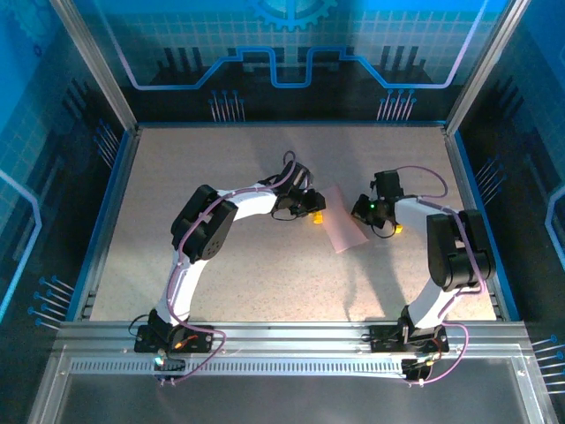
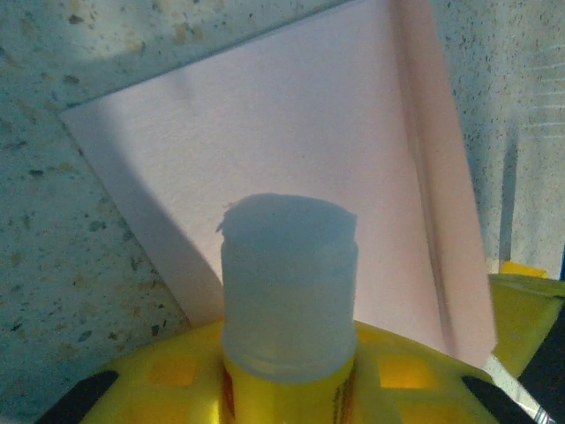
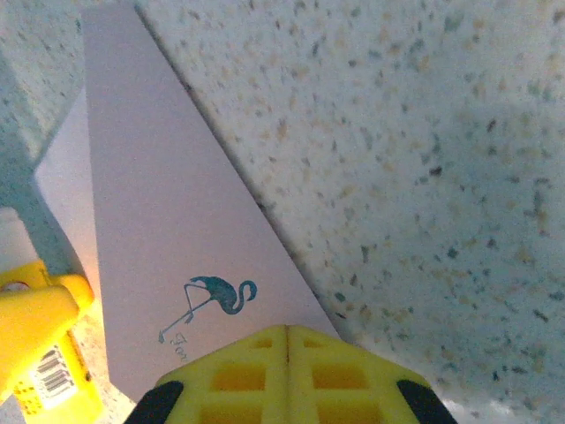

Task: Place the letter into the envelope and seal it

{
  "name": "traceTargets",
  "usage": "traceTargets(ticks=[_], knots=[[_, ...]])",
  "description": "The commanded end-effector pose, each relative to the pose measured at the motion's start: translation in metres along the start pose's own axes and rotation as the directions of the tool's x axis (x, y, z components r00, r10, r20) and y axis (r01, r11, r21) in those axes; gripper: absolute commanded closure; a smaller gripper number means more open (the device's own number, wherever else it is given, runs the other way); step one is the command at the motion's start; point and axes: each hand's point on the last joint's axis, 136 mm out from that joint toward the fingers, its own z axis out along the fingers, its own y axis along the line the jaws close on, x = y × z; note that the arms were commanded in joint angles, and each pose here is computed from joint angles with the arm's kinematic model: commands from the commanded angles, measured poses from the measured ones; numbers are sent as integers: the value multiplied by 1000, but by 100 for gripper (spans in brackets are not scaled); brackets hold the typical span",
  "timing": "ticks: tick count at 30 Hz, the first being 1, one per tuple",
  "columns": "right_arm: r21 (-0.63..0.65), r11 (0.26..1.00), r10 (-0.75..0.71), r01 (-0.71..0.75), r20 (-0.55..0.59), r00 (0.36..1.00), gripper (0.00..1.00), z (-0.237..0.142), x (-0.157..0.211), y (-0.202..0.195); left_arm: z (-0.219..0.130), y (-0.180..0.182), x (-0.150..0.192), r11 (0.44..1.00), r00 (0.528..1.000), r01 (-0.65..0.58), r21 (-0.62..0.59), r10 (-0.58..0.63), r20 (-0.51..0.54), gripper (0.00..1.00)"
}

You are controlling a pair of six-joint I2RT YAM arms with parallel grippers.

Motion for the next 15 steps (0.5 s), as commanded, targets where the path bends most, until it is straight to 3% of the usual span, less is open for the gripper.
traceTargets(ticks=[1,15], knots=[[-21,1000,6,-7,-22,1000,100,2,12,6,13,12,14,1000,999,15,-15,-16,-49,92],[3,1000,-21,21,-113,993,100,14,57,10,14,15,17,1000,998,18,-13,-18,-55,92]])
